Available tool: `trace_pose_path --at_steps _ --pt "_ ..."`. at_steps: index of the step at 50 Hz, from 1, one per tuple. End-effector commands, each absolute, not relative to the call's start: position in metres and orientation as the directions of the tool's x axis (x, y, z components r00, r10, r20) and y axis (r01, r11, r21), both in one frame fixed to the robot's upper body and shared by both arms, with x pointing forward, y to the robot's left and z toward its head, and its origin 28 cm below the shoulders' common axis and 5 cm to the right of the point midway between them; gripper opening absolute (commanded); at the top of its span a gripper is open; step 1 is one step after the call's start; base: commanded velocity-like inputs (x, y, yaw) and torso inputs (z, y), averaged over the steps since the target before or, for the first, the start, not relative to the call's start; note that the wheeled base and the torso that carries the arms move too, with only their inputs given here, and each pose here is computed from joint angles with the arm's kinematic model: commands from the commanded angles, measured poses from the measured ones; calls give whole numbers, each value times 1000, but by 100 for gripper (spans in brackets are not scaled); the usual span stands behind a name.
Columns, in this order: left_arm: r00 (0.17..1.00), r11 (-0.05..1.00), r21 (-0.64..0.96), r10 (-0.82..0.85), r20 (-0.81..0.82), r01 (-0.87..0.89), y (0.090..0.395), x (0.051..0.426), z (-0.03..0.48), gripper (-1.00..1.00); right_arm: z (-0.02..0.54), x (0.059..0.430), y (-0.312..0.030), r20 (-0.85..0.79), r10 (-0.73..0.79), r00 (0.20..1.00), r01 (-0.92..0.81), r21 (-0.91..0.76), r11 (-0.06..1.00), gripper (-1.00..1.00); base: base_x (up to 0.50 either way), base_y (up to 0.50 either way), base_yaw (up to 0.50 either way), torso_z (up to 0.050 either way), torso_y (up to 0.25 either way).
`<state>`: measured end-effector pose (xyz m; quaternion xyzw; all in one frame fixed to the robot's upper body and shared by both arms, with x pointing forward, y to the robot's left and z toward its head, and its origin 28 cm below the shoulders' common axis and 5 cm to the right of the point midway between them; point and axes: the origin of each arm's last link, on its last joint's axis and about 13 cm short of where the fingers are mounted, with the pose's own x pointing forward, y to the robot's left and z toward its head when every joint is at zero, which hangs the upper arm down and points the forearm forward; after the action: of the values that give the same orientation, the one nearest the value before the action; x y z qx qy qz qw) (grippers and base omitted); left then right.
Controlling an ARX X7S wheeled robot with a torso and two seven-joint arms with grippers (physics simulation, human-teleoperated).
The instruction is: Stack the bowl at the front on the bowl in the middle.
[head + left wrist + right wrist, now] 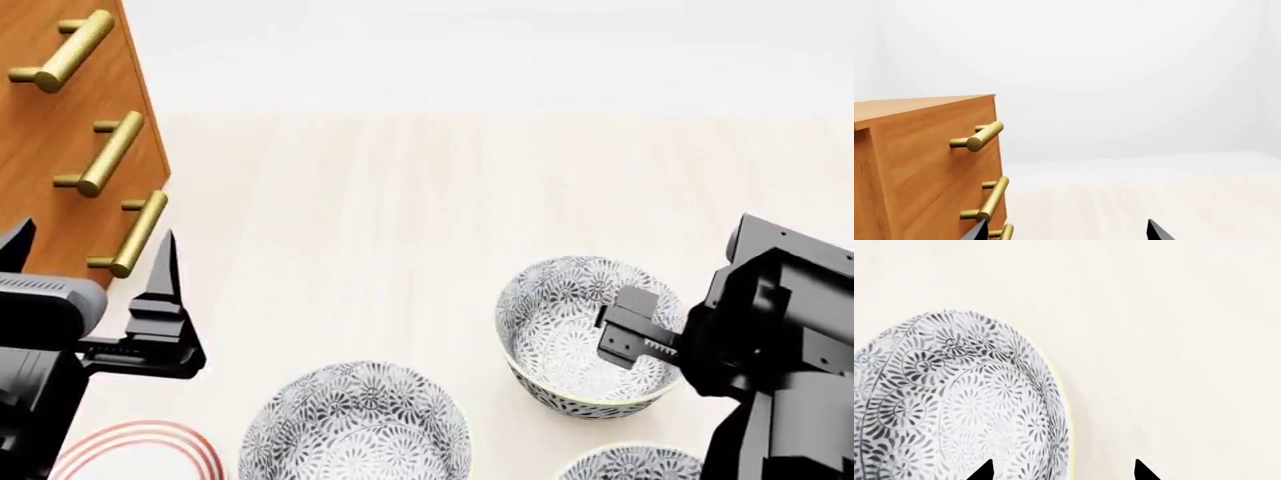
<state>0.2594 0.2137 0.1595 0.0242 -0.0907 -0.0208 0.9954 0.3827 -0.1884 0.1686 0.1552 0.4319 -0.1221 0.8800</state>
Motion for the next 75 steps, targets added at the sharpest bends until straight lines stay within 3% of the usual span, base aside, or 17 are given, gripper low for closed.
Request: trace_pose_path --at_steps 1,14,15,32,42,54,75 --pt "983 998 56 -44 178 35 215 259 159 100 157 380 -187 -815 -80 574 357 161 920 100 0 0 0 0 0" --pt "983 998 60 -45 176 35 215 258 158 100 152 379 -184 -817 -72 572 336 153 929 100 0 0 0 0 0" --pt "984 998 60 -45 175 35 215 258 158 100 152 379 -184 -816 -75 573 336 150 930 -100 0 0 0 0 0" --pt "984 997 63 -49 173 38 213 259 156 100 154 380 -185 -811 -74 581 321 145 936 -100 0 0 0 0 0" --pt "984 997 63 -51 172 40 213 259 157 100 191 388 -187 -755 -19 656 286 225 932 -100 0 0 0 0 0" --pt "984 997 64 -49 172 39 213 258 158 100 209 391 -188 -726 -1 687 263 247 933 -100 0 0 0 0 0" --pt "984 997 58 -53 170 44 212 259 158 100 227 386 -190 -682 228 695 159 455 876 -100 0 0 0 0 0"
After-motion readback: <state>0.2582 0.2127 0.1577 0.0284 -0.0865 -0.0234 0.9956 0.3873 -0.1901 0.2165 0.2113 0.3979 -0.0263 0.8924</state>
